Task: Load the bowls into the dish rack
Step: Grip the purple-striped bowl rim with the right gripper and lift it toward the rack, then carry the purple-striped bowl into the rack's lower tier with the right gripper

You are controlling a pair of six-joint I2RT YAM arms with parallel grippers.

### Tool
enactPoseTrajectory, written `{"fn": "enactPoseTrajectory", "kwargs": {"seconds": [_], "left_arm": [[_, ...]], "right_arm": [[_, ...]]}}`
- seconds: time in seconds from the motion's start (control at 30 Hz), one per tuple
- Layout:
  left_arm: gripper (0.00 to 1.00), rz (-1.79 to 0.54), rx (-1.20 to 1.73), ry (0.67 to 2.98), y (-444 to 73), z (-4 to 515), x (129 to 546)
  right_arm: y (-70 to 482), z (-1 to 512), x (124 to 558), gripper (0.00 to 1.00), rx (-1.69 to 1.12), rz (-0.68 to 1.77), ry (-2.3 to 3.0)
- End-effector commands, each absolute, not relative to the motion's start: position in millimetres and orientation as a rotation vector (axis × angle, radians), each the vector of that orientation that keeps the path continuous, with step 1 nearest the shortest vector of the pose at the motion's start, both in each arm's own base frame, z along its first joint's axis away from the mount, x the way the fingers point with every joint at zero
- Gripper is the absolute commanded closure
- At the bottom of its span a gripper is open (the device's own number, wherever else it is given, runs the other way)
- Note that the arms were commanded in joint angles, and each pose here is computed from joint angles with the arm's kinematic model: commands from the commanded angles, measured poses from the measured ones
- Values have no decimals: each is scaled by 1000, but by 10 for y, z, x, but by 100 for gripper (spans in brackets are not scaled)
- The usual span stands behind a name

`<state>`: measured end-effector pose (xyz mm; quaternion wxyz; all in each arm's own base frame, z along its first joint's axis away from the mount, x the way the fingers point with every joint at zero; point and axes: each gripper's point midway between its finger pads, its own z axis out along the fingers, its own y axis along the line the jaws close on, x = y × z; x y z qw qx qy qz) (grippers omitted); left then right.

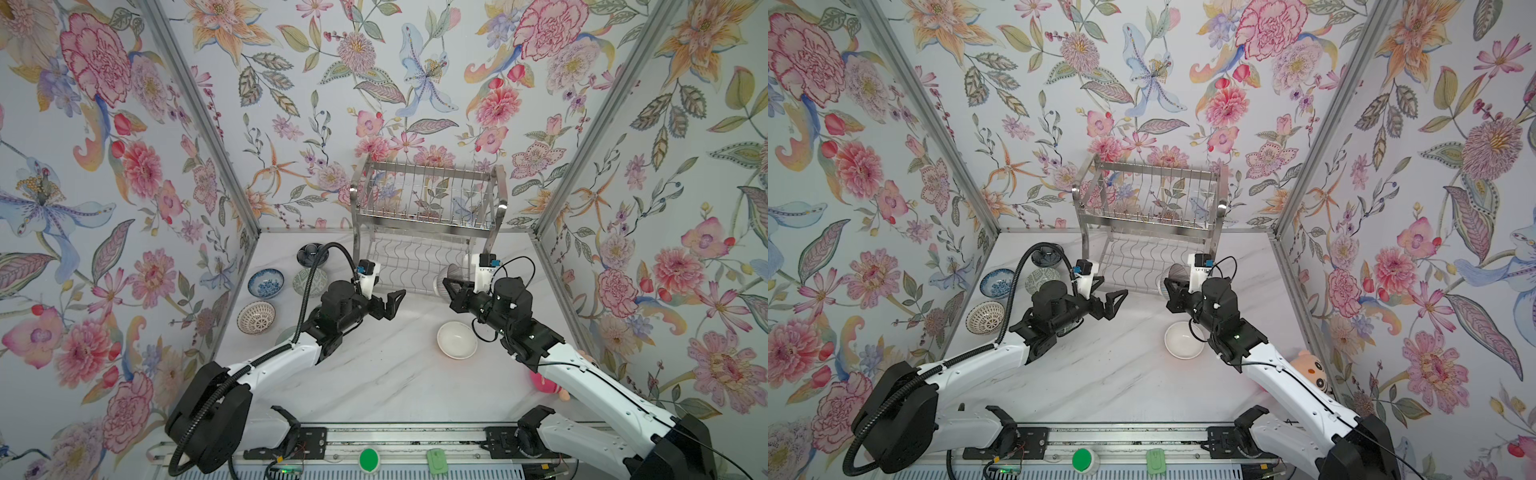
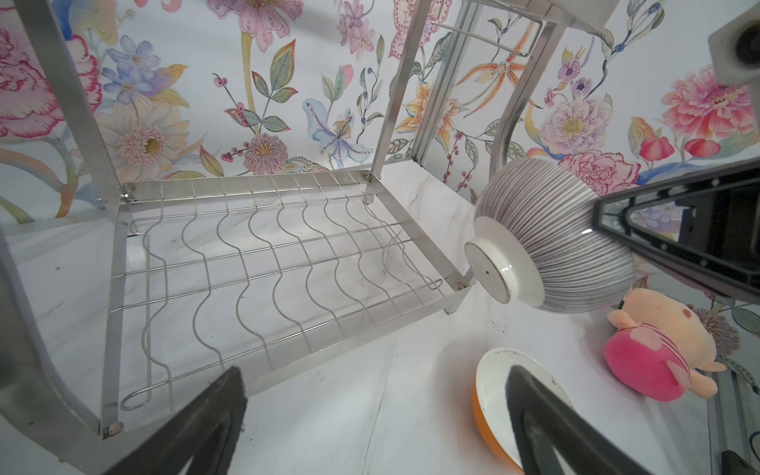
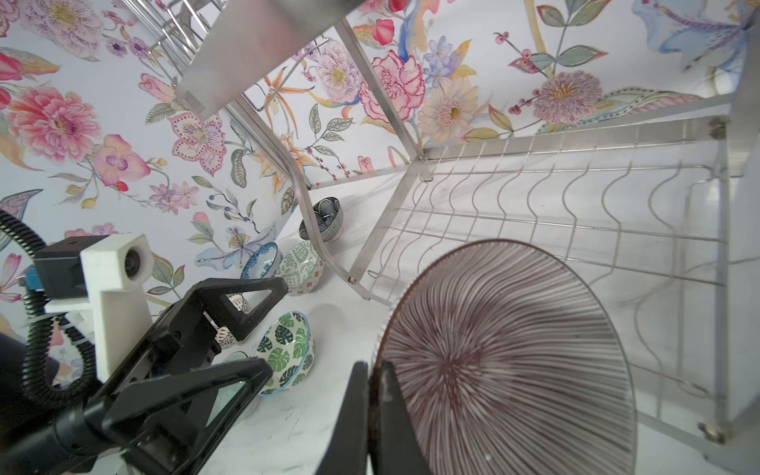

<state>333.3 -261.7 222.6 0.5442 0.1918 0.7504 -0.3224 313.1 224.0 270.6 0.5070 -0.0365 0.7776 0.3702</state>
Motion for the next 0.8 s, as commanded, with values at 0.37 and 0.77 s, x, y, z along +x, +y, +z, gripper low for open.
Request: {"fn": "enactPoseTrajectory", "kwargs": {"seconds": [0.37,0.77], "left_arm": [[0,-831,246,1798,-2115,2168,3435],[1,-878,151,1844,-1990,2018,3528]], "right_arm": [[2914,3175,3346,100,-117,1135,1585],[3270,2978,3729,100,-101,1197,1585]]}}
